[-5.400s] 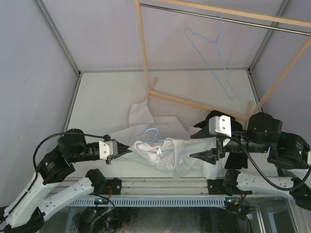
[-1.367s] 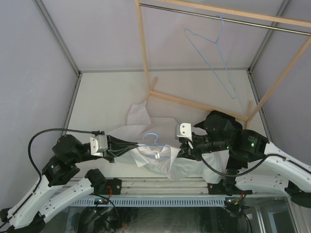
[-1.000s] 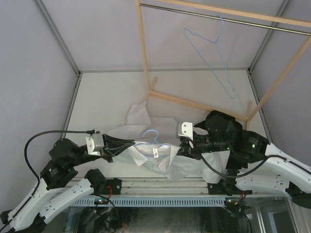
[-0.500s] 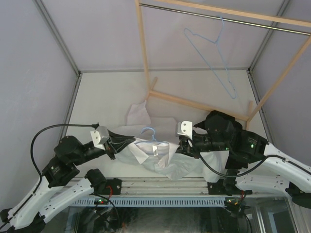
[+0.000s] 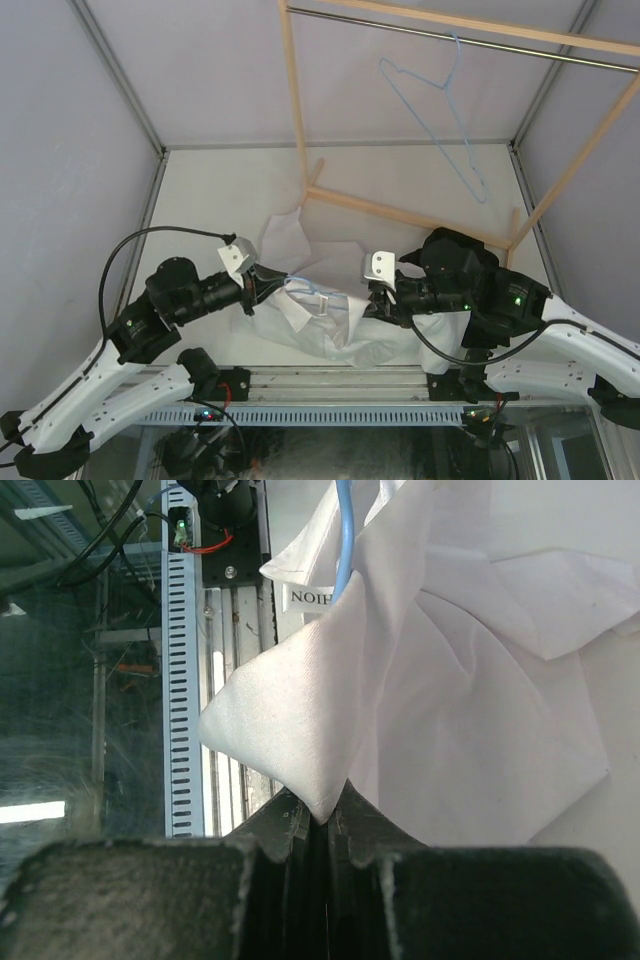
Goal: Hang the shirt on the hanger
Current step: Hang the shirt on the hanger.
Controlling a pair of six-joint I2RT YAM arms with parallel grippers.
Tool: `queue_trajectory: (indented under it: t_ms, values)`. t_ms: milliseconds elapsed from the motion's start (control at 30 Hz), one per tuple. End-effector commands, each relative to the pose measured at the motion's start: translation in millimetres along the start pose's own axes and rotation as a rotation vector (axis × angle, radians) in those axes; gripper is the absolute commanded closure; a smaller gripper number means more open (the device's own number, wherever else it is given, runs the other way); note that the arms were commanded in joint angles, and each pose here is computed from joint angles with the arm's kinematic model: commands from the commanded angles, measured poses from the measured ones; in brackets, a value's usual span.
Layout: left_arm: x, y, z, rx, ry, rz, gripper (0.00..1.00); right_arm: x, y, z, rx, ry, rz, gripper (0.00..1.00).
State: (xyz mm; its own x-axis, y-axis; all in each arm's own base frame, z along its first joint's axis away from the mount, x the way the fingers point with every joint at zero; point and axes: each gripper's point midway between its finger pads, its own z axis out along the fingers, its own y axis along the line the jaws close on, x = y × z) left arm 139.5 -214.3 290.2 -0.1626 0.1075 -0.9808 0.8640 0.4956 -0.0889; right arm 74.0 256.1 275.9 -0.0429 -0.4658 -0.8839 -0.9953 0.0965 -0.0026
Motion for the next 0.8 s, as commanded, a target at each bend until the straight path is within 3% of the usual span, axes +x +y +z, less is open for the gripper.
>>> queue_trajectory:
  t_ms: [0, 433, 767]
  values:
    - [-19.2, 25.5, -13.7, -0.165, -0.03, -0.012, 1.0, -18.6, 3.5, -8.0, -0.008, -0.072, -0.05, 1.0]
    - [-39.3, 36.3, -43.2, -0.276, -0.138, -0.064, 1.0, -10.5, -3.5, -8.0, 0.039, -0.061, -0.029, 1.0]
    - [-72.9, -8.0, -67.9, -0.059, -0.294, -0.011, 1.0, -18.8, -39.2, -6.9, 0.234, -0.115, 0.083, 1.0]
